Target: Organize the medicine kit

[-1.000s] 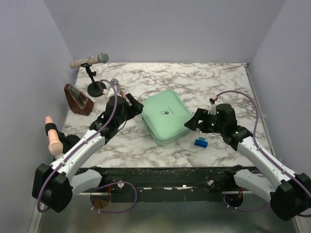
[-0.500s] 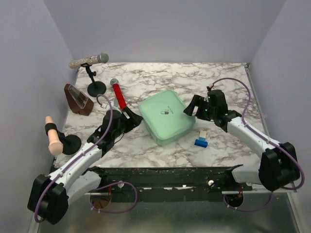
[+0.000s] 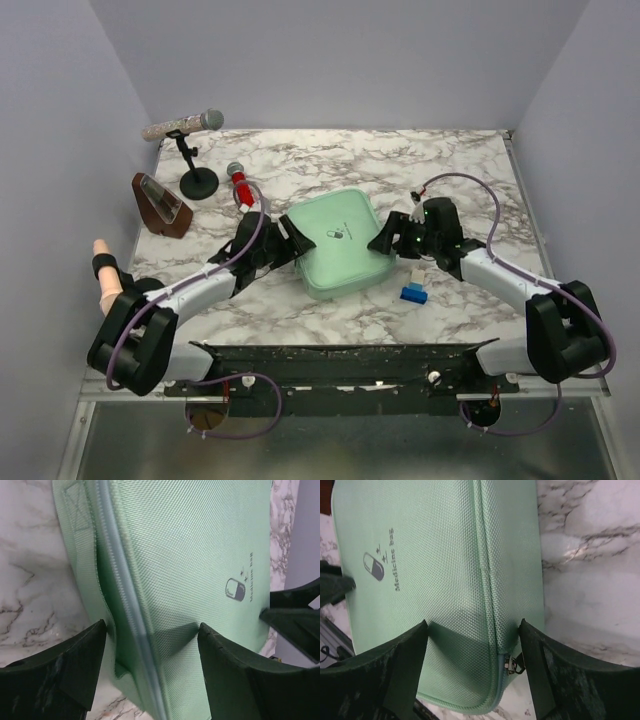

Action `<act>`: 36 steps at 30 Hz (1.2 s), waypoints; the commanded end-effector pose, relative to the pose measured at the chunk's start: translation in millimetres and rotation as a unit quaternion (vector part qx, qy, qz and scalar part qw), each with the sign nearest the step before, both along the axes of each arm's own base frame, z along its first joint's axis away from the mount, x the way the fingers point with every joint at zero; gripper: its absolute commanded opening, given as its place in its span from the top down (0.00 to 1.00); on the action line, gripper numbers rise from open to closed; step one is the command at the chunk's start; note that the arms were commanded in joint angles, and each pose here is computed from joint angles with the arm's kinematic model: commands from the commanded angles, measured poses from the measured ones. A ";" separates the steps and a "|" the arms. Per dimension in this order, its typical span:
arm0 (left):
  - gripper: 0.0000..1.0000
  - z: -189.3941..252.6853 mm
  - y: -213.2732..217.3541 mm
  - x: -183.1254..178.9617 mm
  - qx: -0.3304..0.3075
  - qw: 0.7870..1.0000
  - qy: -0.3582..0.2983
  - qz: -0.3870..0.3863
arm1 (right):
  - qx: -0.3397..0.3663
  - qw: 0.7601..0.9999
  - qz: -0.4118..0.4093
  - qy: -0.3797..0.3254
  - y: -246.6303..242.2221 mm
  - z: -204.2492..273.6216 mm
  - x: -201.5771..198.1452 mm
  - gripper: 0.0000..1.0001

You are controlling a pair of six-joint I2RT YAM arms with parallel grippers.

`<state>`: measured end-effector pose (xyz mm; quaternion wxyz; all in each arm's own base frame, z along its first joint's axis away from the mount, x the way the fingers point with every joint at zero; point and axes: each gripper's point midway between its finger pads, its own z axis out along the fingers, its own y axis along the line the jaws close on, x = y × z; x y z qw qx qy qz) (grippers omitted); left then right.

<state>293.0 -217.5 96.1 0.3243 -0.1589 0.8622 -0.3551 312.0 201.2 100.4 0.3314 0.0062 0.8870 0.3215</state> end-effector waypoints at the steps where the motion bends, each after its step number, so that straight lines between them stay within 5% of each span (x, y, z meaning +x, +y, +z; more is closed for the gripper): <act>1: 0.23 30.2 -13.7 30.0 0.021 0.998 -0.055 -0.029 | 0.017 0.997 0.067 0.026 17.2 -9.7 -44.2 0.20; 16: 0.26 43.6 -79.5 130.5 0.042 0.986 -0.092 -0.135 | 0.013 0.992 0.122 0.036 60.5 -5.3 -74.5 0.17; 23: 0.13 54.2 -21.9 172.2 0.093 0.992 -0.073 -0.048 | -0.093 0.996 0.016 0.008 9.9 8.6 -55.2 0.05; 30: 0.12 95.9 22.1 151.8 0.101 0.991 -0.090 0.020 | -0.121 0.985 -0.115 -0.053 -37.7 52.5 -22.5 0.04; 36: 0.13 112.1 -4.7 64.0 0.062 0.991 -0.121 -0.002 | -0.098 0.971 -0.195 -0.101 -61.1 96.2 38.9 0.03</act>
